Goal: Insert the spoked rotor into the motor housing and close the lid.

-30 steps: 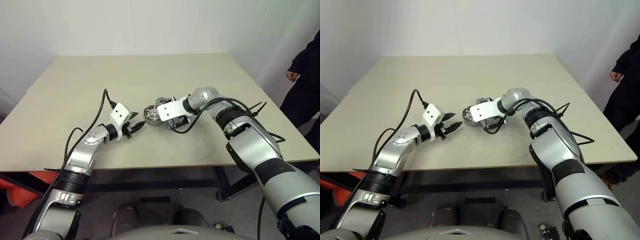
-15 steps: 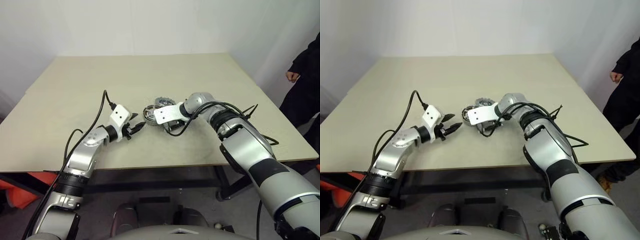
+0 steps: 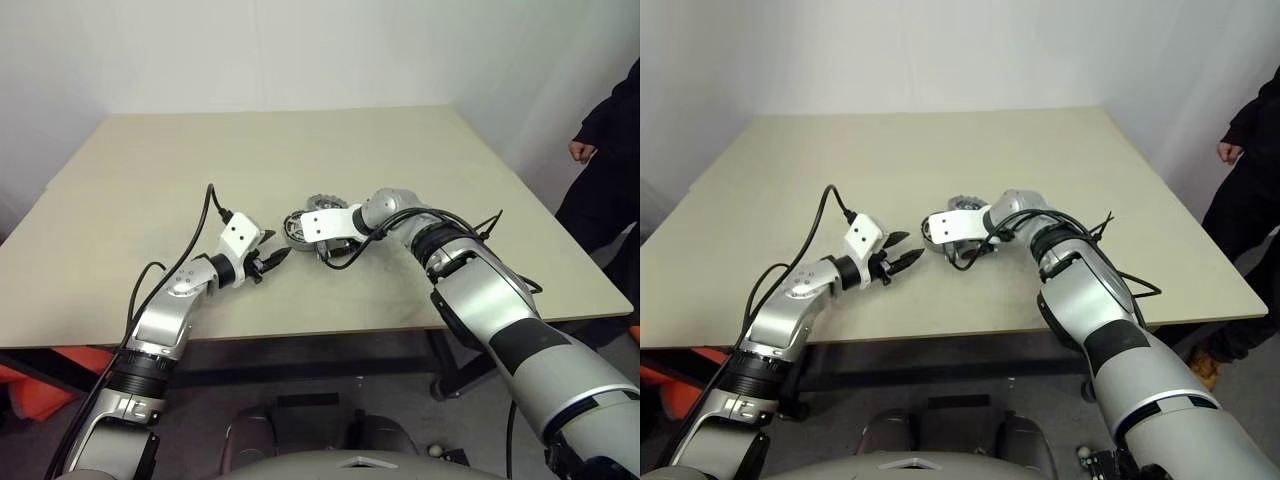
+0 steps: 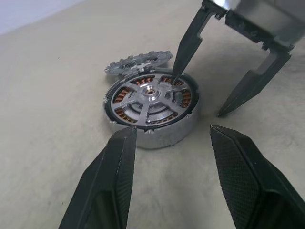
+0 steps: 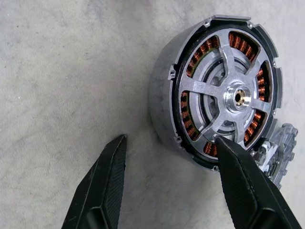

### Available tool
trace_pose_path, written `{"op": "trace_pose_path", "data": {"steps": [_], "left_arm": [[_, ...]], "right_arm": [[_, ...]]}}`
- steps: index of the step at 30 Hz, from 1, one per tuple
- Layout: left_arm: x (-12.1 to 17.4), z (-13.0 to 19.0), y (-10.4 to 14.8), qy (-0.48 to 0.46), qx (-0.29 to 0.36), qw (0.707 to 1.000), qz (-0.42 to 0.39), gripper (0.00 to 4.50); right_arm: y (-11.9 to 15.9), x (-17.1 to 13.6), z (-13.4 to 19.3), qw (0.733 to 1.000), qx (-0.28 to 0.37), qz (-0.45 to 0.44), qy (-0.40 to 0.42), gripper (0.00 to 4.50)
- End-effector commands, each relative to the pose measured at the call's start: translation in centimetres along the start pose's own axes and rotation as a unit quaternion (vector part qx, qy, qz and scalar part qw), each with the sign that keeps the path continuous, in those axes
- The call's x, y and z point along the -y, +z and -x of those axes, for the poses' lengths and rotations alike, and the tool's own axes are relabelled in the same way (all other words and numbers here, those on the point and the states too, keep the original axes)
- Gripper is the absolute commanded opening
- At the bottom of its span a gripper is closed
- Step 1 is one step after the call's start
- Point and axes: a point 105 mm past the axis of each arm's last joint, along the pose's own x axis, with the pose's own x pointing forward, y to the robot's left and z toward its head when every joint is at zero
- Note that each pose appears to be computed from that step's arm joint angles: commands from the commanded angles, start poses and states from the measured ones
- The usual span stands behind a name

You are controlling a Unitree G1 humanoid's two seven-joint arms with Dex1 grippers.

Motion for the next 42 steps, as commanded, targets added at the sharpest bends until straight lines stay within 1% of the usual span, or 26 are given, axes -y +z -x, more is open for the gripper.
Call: {"op": "trace_pose_path", "data": {"steps": [1,6,8,14,20,27,34,42], "left_arm": [[-0.2,0.2,1.5,0.005,0.021,1.000,-0.021,2.56],[-0.3,0.2,1.4,0.007,0.019,1.000,-0.022,2.56],[-0.3,0.2,1.4,0.007,0.020,1.000,-0.023,2.56],[-0.3,0.0,1.5,0.007,0.021,0.999,-0.025,2.56],[-0.4,0.0,1.4,0.009,0.020,0.999,-0.026,2.56],[-0.4,0.2,0.9,0.015,0.016,0.999,-0.025,2.56],[-0.8,0.4,0.7,0.023,0.013,0.999,-0.024,2.56],[-1.0,0.5,0.5,0.024,0.010,0.999,-0.024,2.56]], "right_arm": [[0.3,0.1,0.0,1.000,0.005,0.002,-0.001,2.36],[0.3,0.5,0.3,1.000,0.009,0.005,-0.013,0.66],[0.3,0.6,0.3,1.000,0.009,0.004,-0.015,0.12],[-0.1,0.7,0.3,0.999,0.006,-0.008,-0.033,0.05],[-0.4,1.3,0.8,0.998,0.017,-0.034,-0.054,0.05],[0.5,1.7,1.9,0.997,0.059,-0.026,-0.049,0.05],[2.1,-0.5,1.5,0.993,0.118,0.018,0.008,0.05],[3.8,-1.7,1.5,0.985,0.159,0.053,0.028,0.05]]}}
